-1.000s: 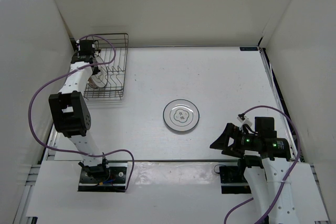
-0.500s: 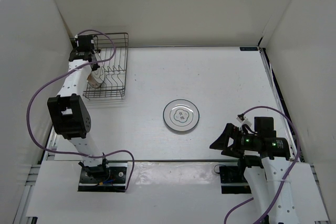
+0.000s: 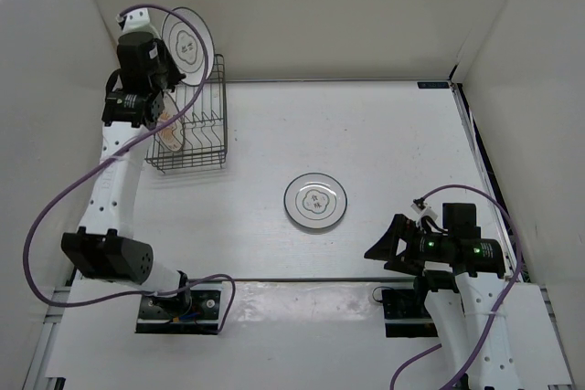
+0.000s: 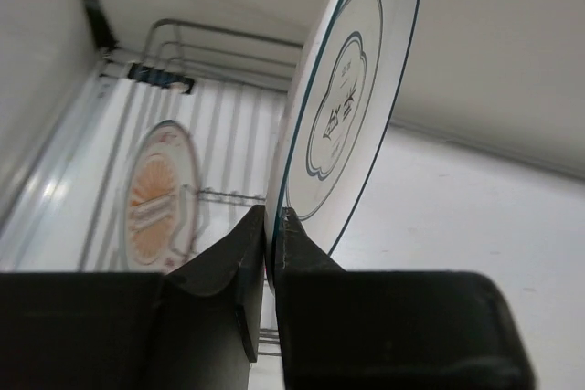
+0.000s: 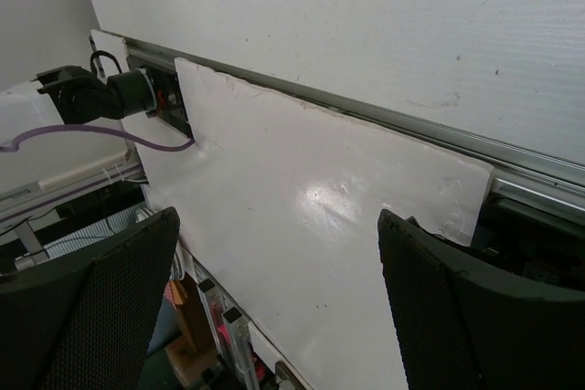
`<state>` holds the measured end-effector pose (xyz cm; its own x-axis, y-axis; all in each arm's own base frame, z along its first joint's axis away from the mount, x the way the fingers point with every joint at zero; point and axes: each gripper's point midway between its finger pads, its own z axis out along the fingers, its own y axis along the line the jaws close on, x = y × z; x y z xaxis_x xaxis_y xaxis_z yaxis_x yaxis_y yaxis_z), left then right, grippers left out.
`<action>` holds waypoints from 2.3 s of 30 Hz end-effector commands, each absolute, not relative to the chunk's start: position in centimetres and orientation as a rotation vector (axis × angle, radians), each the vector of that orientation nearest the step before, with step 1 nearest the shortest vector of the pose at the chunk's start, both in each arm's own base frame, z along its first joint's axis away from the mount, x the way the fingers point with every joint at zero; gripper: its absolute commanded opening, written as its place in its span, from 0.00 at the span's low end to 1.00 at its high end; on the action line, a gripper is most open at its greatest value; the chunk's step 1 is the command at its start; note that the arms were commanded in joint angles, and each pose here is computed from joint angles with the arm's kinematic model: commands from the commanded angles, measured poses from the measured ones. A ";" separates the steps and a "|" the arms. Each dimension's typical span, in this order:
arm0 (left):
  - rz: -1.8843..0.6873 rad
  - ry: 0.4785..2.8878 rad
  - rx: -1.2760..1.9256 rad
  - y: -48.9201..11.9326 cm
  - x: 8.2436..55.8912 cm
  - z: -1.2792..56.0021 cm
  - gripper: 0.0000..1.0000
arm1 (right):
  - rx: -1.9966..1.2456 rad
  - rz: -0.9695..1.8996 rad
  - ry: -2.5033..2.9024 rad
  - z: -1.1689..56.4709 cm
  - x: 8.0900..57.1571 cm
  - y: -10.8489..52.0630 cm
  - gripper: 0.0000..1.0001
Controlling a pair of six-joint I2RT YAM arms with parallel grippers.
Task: Unload the plates from the dish rack
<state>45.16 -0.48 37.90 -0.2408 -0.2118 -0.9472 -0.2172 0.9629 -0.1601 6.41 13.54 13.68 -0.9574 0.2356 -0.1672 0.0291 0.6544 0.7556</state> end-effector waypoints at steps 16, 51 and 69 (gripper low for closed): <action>-1.239 2.159 -0.015 -23.8 29.3 27.6 0.00 | 0.221 1.221 2.605 13.6 5.9 13.8 0.90; -1.227 2.598 0.096 -29.8 26.9 8.2 0.61 | 0.235 1.266 2.621 12.8 5.7 14.1 0.90; -0.682 2.743 0.354 -26.7 27.2 12.6 1.00 | 0.233 1.289 2.609 12.4 6.1 14.3 0.90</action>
